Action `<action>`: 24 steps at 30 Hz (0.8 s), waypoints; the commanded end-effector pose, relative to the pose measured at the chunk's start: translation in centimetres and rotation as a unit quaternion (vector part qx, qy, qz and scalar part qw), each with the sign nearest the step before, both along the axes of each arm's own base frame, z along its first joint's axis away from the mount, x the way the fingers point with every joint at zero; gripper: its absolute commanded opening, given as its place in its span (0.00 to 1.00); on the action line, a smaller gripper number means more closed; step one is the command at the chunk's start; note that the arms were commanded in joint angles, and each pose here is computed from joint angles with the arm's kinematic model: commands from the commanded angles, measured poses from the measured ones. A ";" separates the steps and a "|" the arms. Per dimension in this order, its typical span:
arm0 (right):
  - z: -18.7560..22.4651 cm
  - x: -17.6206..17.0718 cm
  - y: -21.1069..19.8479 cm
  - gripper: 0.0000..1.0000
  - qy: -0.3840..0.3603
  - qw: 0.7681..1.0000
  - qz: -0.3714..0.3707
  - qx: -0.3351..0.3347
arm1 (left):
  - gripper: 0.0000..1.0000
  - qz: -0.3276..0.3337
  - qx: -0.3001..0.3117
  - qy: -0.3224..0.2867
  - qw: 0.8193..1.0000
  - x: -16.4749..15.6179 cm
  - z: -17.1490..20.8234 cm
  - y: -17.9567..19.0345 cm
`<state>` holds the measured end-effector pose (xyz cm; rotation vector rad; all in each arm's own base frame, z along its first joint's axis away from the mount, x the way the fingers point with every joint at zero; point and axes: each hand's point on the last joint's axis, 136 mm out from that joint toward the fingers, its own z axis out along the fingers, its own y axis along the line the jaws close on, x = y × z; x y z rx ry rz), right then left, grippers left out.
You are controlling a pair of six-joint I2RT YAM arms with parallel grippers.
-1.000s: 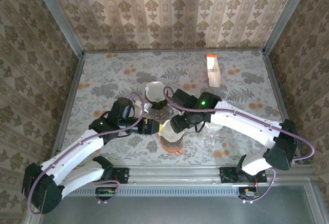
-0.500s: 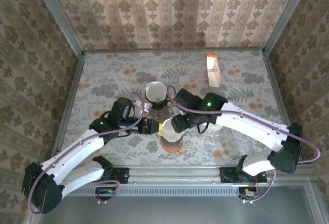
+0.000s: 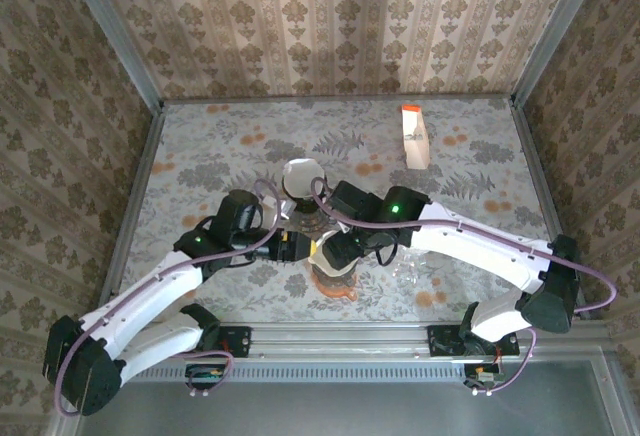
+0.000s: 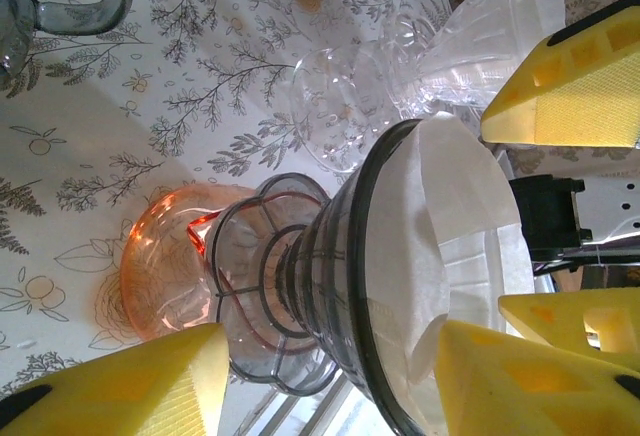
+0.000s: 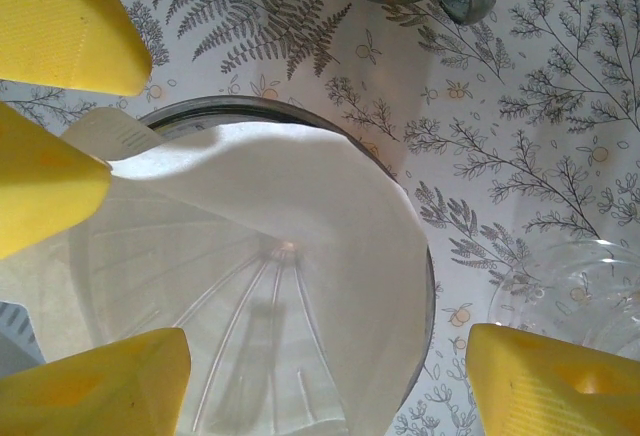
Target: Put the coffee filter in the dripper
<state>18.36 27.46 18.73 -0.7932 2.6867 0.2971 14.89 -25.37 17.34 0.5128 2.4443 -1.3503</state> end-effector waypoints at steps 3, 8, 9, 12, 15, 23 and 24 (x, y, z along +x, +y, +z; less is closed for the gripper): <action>0.0 0.4 0.1 0.75 -0.007 1.000 -0.005 -0.003 | 0.59 -0.003 -0.014 -0.028 1.000 -0.1 2.3 0.1; 0.5 0.6 0.0 0.75 -0.016 1.000 -0.009 0.001 | 0.54 -0.003 -0.018 -0.027 0.999 -0.2 2.4 0.1; 0.6 0.6 -0.1 0.75 -0.019 1.000 -0.009 0.001 | 0.53 -0.005 -0.018 -0.027 0.999 -0.3 2.4 0.0; 0.9 0.8 -0.3 0.75 -0.028 1.000 -0.013 -0.001 | 0.46 -0.007 -0.015 -0.020 1.000 -0.3 2.0 0.0; 1.0 1.0 -0.6 0.75 -0.034 0.999 -0.018 -0.002 | 0.42 -0.007 -0.013 -0.015 1.000 -0.3 1.6 -0.1; 1.7 1.4 -1.1 0.75 -0.050 0.998 -0.030 0.000 | 0.36 -0.007 -0.011 -0.010 1.000 -0.3 1.0 -0.1; 1.9 1.5 -1.2 0.75 -0.053 0.998 -0.031 0.003 | 0.36 -0.007 -0.011 -0.009 1.000 -0.3 1.0 -0.1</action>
